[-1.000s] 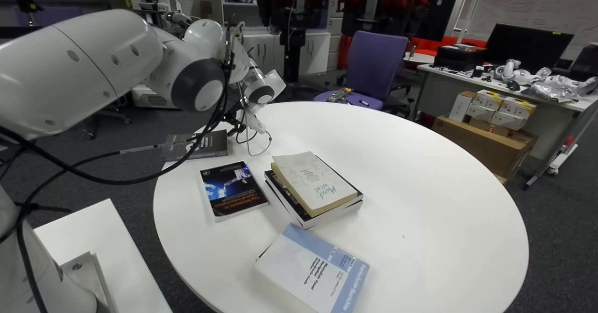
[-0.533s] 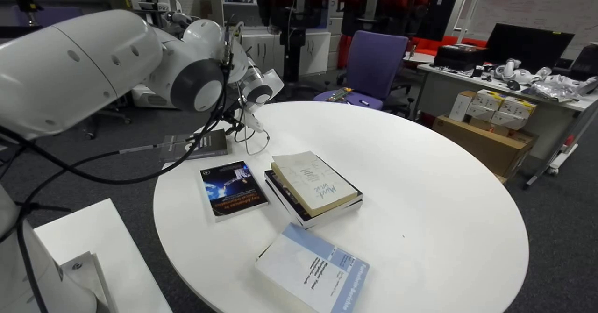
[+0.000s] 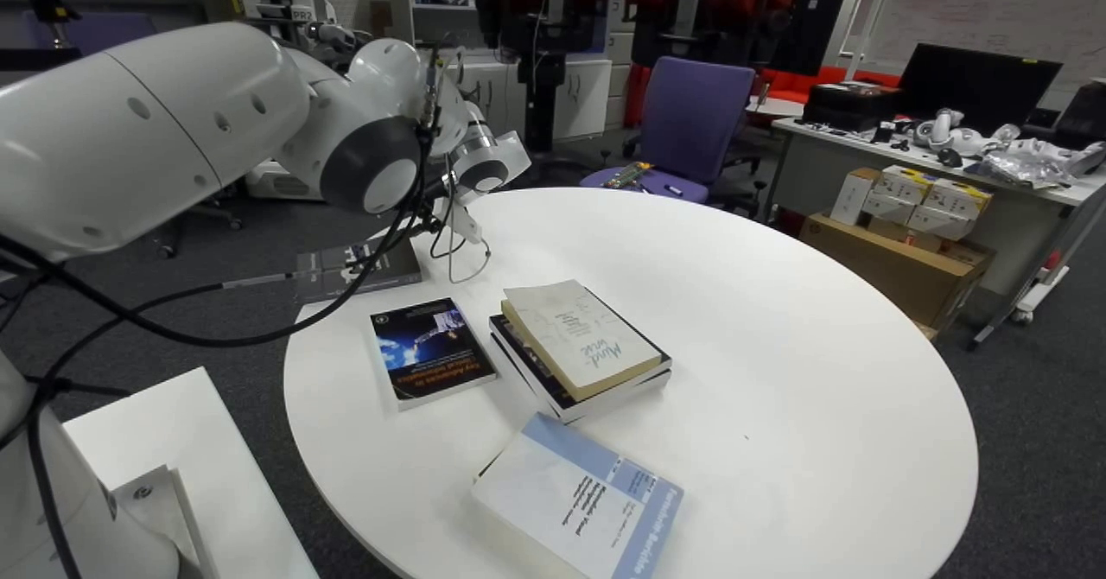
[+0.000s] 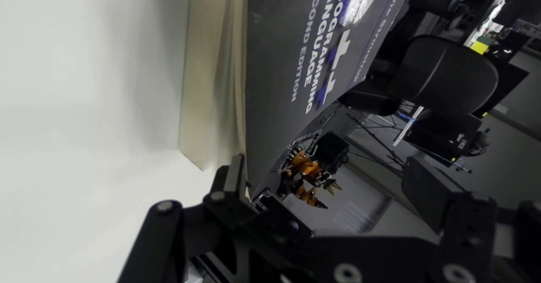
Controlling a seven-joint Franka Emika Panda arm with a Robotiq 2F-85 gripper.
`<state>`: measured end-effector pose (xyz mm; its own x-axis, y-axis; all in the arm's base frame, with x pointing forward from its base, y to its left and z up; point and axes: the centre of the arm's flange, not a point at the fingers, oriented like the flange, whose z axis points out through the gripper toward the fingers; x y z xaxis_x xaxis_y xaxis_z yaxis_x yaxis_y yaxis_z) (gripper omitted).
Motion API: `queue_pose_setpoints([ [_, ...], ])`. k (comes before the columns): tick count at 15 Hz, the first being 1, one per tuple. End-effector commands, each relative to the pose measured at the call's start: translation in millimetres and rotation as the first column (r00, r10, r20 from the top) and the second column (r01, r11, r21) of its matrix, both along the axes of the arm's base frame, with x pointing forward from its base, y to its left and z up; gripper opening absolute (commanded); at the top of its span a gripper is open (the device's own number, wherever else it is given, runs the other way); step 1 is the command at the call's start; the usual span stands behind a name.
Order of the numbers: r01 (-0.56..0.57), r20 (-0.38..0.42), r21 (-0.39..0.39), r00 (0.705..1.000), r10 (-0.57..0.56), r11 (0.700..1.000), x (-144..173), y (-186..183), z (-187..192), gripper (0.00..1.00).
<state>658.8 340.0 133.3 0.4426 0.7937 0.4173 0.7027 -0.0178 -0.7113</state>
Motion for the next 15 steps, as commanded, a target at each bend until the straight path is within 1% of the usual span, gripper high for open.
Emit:
queue_pose_setpoints([
  [1,-0.003,-0.049,0.086,0.999,0.007,0.996,6.1,-9.4,8.1,1.0],
  [9,-0.074,-0.12,0.045,0.99,0.079,0.996,-5.3,-16.8,-0.7,1.0],
  [13,-0.155,-0.168,-0.012,0.974,0.151,0.988,-21.0,-17.5,-12.3,1.0],
  [15,-0.173,-0.183,-0.041,0.97,0.163,0.984,-27.4,-20.2,-20.3,1.0],
])
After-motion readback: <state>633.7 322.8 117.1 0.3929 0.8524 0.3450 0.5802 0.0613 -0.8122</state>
